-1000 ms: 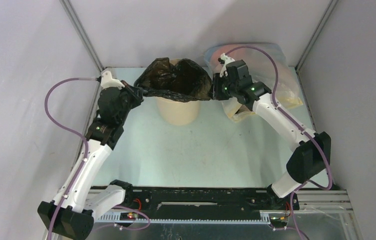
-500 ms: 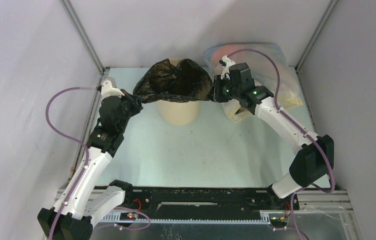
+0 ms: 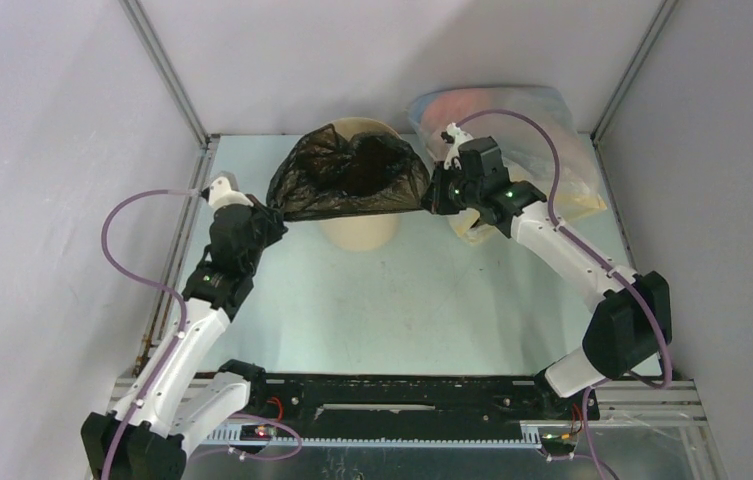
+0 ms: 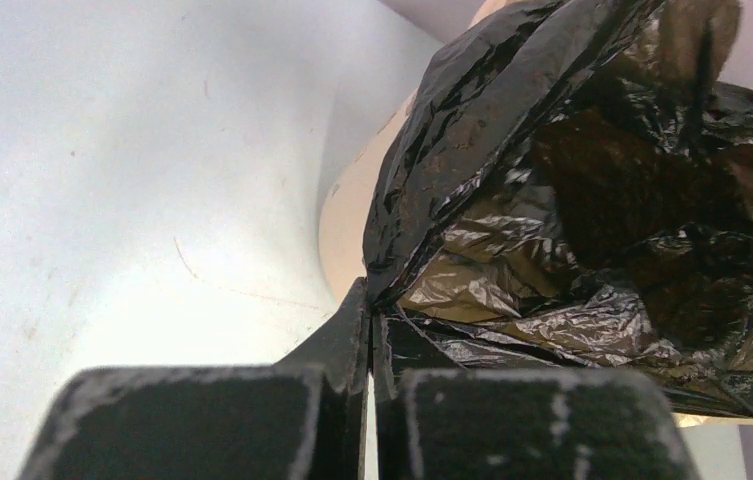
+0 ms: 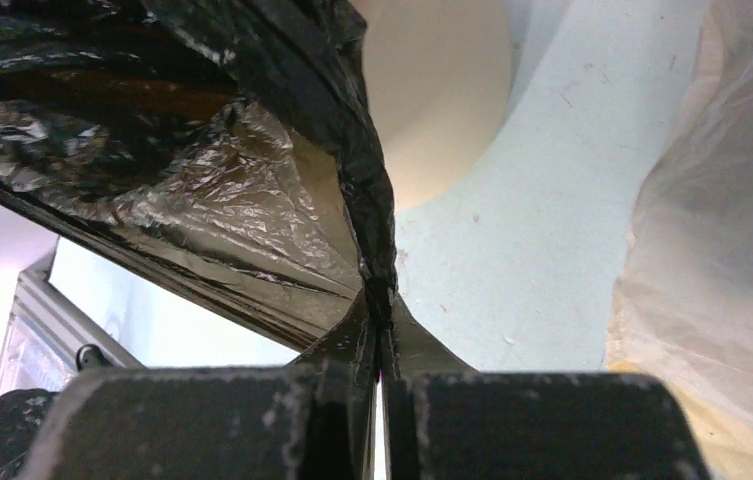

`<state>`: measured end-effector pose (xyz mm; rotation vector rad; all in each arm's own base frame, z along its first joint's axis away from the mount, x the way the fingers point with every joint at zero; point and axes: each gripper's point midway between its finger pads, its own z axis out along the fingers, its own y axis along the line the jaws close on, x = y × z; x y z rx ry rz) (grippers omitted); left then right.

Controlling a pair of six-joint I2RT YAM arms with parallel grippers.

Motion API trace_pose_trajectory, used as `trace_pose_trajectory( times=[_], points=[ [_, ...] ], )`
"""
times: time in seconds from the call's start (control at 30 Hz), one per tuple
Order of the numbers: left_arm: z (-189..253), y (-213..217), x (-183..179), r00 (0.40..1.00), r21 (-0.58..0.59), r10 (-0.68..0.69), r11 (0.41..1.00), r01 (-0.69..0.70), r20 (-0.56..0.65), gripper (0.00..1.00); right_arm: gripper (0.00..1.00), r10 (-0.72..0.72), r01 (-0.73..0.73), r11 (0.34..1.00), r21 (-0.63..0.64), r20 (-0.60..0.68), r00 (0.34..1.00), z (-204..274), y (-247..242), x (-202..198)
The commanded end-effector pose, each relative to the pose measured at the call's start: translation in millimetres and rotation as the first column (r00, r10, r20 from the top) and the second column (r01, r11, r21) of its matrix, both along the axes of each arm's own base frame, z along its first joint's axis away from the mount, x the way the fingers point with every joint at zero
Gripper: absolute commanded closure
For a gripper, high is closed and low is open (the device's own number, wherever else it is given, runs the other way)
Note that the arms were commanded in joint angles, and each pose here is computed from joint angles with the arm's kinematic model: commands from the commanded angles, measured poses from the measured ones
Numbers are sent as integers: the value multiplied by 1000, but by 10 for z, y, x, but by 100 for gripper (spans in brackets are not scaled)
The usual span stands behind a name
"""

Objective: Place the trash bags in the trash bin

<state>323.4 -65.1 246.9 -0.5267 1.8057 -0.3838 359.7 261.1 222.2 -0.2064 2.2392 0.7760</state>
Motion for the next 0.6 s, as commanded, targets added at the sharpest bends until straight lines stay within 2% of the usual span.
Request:
trace_pose_trajectory(
  times=[0.0,0.1,0.23,0.3,0.43,0.57],
  points=[
    [-15,74,59,998,-23,53,998,-52,27,100,100,-64,66,996,-57,42,997,-74,-118,159],
    [-115,52,135,998,-35,58,998,-57,22,100,100,-92,95,994,-59,53,994,-122,-141,276],
    [-177,29,284,997,-45,66,997,-64,36,100,100,-117,116,993,10,88,989,-14,-123,442],
    [-142,8,381,997,-42,61,997,-59,53,98,95,-125,121,992,43,116,985,73,-116,512],
    [-122,9,522,998,-6,57,998,-57,41,88,78,-124,115,991,68,152,981,227,-114,654],
    [-80,59,572,996,12,81,997,-82,44,73,73,-105,99,994,47,149,983,253,-101,704]
  ],
)
